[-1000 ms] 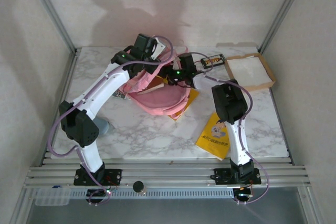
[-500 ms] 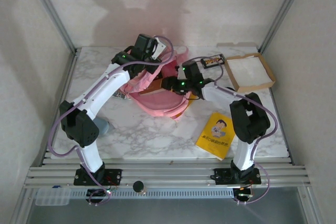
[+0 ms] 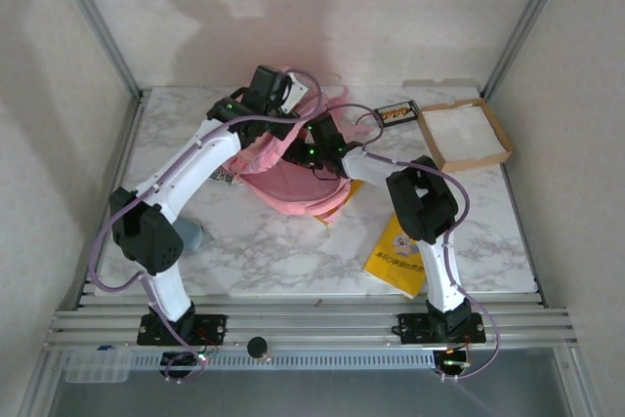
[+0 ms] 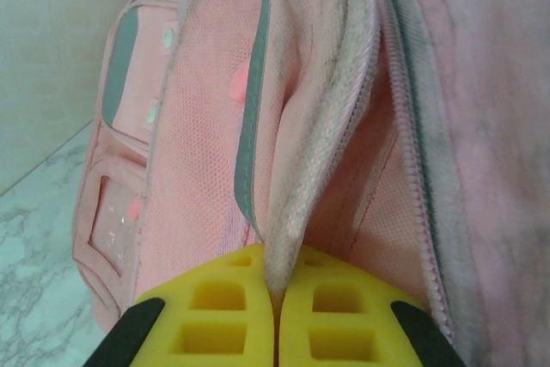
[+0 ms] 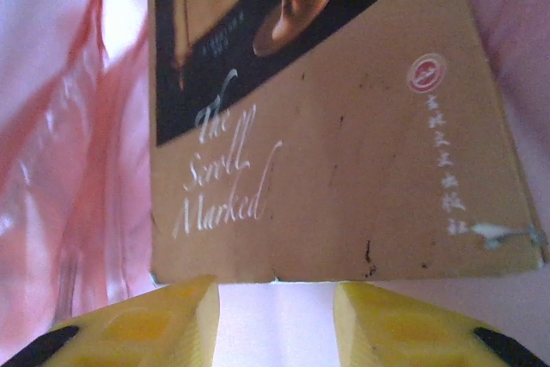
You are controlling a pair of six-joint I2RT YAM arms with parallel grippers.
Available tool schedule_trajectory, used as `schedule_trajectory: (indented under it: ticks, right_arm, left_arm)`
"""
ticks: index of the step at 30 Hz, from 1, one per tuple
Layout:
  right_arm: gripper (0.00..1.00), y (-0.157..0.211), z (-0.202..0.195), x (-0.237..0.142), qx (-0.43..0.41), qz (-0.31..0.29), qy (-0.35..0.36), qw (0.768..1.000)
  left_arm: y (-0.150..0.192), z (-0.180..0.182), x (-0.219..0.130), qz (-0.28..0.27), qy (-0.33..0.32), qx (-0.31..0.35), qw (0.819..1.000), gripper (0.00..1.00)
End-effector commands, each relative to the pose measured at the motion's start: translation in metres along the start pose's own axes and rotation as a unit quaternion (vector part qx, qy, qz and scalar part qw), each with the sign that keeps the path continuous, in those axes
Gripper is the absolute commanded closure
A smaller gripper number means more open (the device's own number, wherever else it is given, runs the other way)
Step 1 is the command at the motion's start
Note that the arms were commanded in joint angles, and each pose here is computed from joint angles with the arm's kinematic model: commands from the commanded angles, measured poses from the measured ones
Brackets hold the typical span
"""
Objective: Pack books, pencil case, and school supplies into a backpack
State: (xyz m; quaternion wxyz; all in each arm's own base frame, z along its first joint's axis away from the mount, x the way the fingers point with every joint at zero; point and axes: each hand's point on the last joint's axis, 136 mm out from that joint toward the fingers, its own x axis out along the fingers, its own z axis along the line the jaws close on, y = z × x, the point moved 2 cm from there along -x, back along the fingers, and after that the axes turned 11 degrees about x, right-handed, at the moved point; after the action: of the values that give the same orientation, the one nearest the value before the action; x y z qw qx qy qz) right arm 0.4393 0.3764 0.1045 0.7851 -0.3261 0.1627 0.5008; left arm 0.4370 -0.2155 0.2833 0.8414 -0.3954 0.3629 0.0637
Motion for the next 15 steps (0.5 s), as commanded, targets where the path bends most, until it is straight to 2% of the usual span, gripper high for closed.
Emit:
schedule_trajectory:
  ticks: [1, 4, 7, 12, 15]
  right_arm:
    - [0.60, -0.044, 0.023, 0.008, -0.016, -0.080, -0.037, 0.996]
    - [0.60, -0.047, 0.024, 0.010, -0.020, -0.079, -0.049, 0.995]
    - [0.58, -0.036, 0.026, -0.007, -0.036, -0.067, -0.064, 0.995]
    - [0.51, -0.006, 0.021, -0.063, -0.062, -0.046, -0.065, 0.995]
    - [0.47, 0.013, 0.007, -0.099, -0.061, -0.035, -0.044, 0.997]
  left_arm:
    - [-0.025, 0.022, -0.034, -0.062, -0.033, -0.010, 0.997, 1.00]
    - [-0.019, 0.027, -0.030, -0.048, -0.046, -0.010, 0.998, 1.00]
    - [-0.014, 0.033, -0.029, -0.038, -0.060, -0.016, 0.997, 1.00]
    - [-0.003, 0.038, -0.023, -0.022, -0.070, -0.024, 0.997, 1.00]
    - [0.004, 0.036, -0.017, -0.016, -0.070, -0.035, 0.997, 1.00]
